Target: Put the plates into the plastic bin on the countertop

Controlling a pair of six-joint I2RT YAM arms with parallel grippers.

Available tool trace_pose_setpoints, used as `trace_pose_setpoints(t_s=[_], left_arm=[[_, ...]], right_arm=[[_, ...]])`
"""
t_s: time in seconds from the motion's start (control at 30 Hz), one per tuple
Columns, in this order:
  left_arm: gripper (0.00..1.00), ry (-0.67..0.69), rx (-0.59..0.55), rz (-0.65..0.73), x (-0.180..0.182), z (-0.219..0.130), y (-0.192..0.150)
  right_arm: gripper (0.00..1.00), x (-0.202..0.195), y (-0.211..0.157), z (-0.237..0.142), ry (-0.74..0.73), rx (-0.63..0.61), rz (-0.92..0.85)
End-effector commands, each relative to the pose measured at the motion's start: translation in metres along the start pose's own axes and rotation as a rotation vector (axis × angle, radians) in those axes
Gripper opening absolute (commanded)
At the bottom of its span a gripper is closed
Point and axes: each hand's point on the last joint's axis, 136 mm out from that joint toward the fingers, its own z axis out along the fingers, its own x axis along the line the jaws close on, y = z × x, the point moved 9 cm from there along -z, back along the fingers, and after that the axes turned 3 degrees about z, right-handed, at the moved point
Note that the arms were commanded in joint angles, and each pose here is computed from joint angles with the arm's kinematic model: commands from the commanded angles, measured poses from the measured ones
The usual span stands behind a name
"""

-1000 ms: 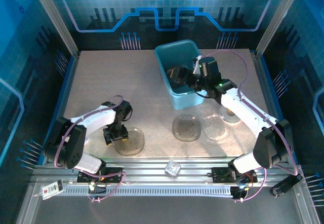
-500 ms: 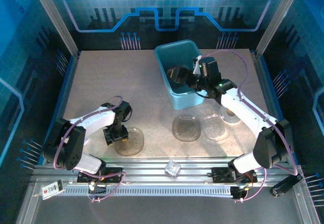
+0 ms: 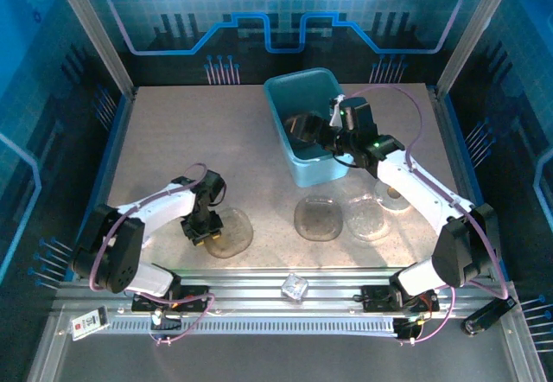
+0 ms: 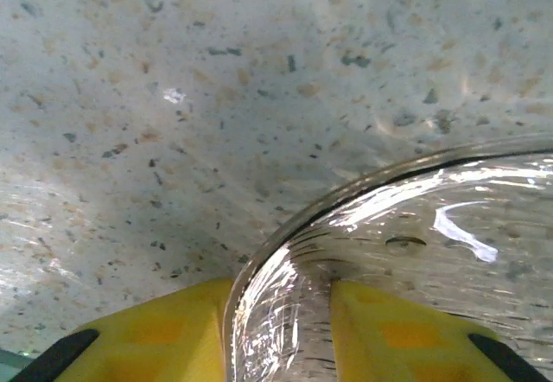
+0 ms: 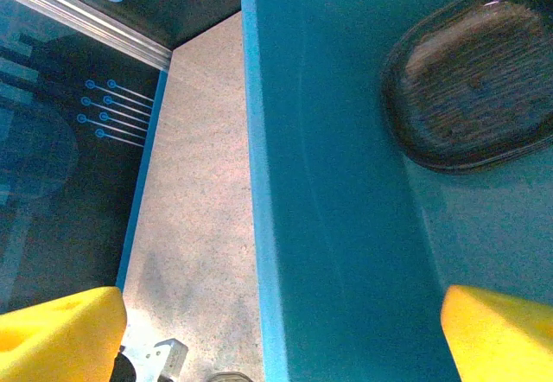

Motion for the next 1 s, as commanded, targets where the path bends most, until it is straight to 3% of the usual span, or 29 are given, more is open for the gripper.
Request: trace_pose_setpoints(t_s=[0.0,0.33,0.83,0.97], left_arm=[[0.33,-0.042,0.000,-0.019,-0.002,0.000,-0.004],[0.28,-0.067,0.000,-0.012,-0.008,0.008,-0.004],[0.02,-0.182,-0.125,-0.020,-0.006,-0.017,-0.007],[0.00,-0.239,-0.162,-0.016,-0.009,-0.026,-0.006]], right_arm=[[0.95,-0.001,0.004,0.000,0.011,-0.004,0.000],[0.95,-0.001,0.004,-0.001,0.005,-0.003,0.004],[0.92,0.011,0.007,-0.010,0.028,0.004,-0.003],[0.92,0.017,0.010,-0.018,0.022,-0.002,0.003]])
